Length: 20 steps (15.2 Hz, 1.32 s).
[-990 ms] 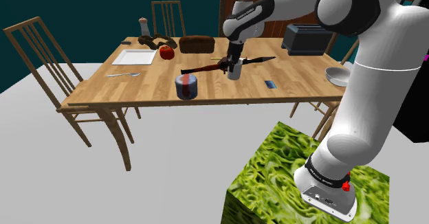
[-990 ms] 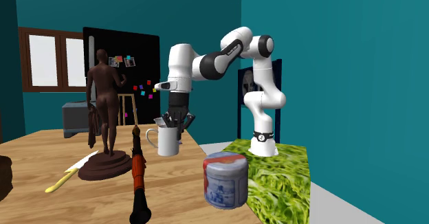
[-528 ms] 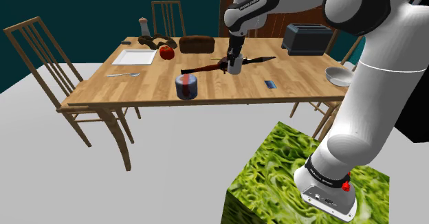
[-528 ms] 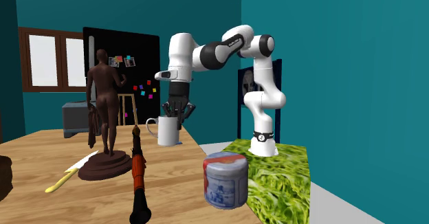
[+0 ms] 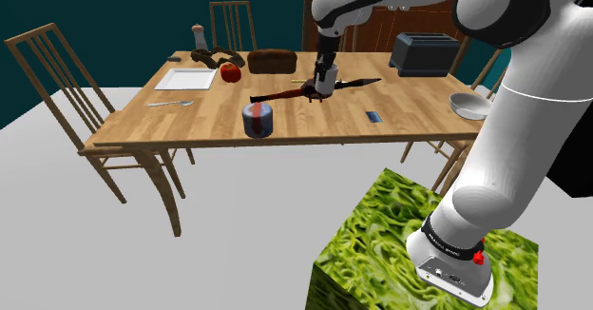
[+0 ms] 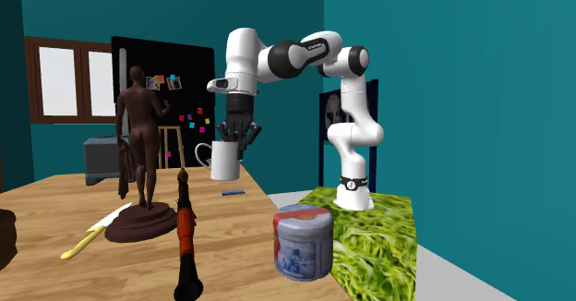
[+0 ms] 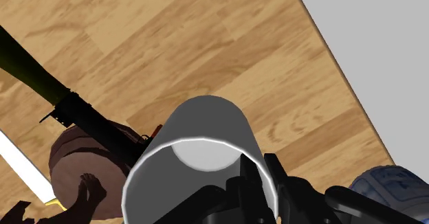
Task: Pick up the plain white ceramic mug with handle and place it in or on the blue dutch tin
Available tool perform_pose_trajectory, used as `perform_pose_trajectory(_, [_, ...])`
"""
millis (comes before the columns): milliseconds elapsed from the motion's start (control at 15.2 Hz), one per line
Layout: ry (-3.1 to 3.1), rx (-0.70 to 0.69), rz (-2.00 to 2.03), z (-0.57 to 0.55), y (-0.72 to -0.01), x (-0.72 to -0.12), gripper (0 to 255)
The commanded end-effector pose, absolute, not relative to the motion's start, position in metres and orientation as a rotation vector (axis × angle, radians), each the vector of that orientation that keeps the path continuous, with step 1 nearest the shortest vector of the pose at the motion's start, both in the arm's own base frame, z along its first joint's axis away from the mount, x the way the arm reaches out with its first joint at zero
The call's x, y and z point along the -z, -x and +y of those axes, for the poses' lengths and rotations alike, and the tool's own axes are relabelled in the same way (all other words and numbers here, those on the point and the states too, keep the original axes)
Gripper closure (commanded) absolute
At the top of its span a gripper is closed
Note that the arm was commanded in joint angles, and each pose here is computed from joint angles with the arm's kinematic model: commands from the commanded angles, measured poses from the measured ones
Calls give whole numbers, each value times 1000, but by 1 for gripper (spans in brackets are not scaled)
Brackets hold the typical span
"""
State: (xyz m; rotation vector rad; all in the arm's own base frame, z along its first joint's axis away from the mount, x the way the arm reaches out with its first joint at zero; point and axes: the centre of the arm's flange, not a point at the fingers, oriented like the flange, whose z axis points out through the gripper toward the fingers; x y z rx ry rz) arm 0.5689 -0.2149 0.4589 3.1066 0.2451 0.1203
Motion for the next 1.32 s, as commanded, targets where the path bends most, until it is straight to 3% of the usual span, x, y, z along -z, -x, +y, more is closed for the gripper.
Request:
perform_pose_trajectory(0, [-3107,-120,245,-215,-569,-469,255])
perform_pose_trajectory(660, [-3107,-120,245,-215,-569,-519,255])
perform_pose_trajectory(1254, [-3107,-120,245,-108,-621,-528,255])
